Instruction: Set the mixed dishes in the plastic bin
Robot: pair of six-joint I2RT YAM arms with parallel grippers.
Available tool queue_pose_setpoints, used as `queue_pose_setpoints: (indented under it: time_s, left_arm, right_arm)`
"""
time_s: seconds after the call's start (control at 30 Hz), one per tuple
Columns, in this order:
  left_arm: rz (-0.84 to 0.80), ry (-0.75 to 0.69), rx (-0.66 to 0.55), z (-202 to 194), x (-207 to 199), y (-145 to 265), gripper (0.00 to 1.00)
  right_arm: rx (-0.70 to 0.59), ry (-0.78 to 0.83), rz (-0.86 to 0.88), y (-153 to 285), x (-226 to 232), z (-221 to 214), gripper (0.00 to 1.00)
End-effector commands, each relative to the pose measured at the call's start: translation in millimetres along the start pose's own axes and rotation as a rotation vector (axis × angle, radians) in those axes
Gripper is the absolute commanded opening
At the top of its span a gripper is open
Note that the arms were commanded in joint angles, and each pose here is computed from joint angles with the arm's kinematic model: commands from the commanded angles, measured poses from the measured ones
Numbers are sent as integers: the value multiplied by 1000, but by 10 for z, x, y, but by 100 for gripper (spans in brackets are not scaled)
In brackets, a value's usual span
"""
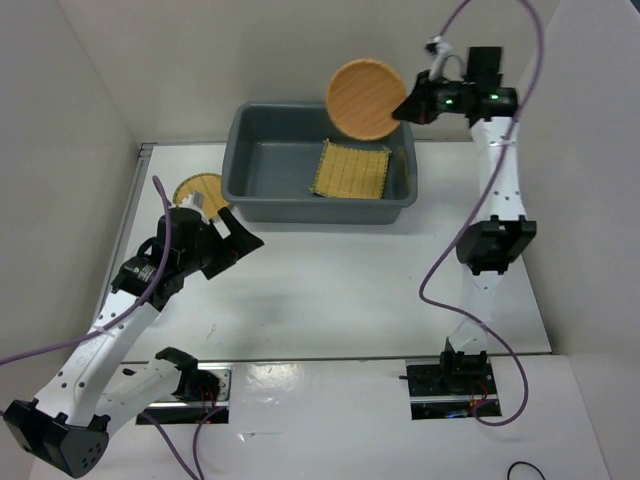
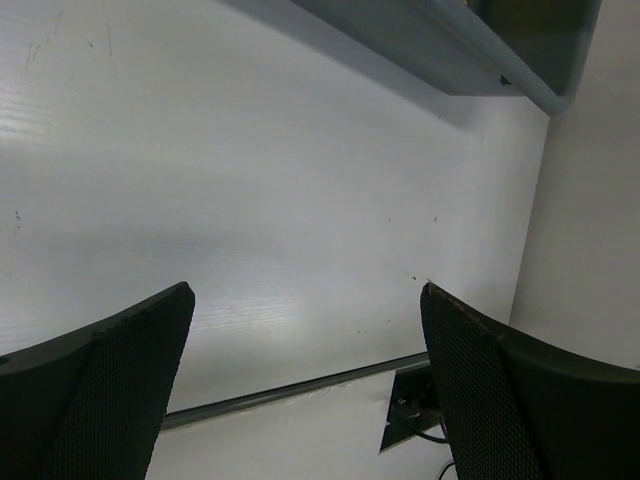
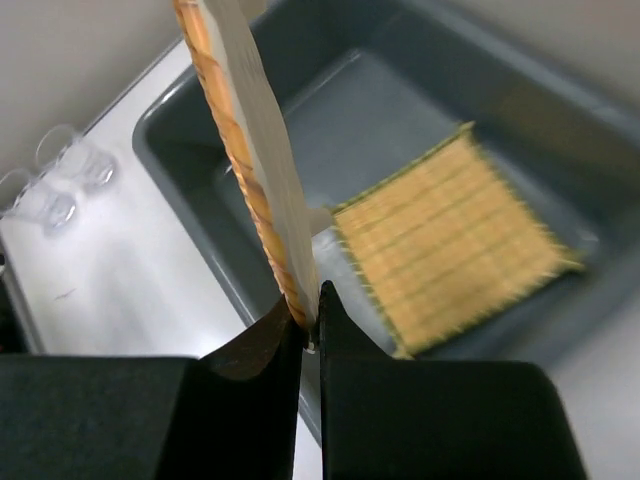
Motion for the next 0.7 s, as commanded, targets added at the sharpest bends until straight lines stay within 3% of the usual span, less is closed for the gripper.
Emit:
queue_pose_setpoints:
  time_s: [0.0, 0.23, 0.67]
  left_arm:
    - [-7, -20, -11, 33, 0, 27, 100]
    - [-20, 20, -46, -8, 29, 259, 100]
    - [-1, 32, -58, -32, 88, 265, 100]
  right_arm:
    - [94, -66, -2, -557, -83, -311, 0]
    - [277, -28, -64, -1475, -440, -1079, 0]
    - [434, -44, -220, -1736, -850, -1732, 0]
Point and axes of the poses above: each gripper's point midway between its finger pads, its own y axis back along the fingers, its own x axis along the line the jaws close on, z = x × y, the point moved 7 cm from there along y, back along the fingers
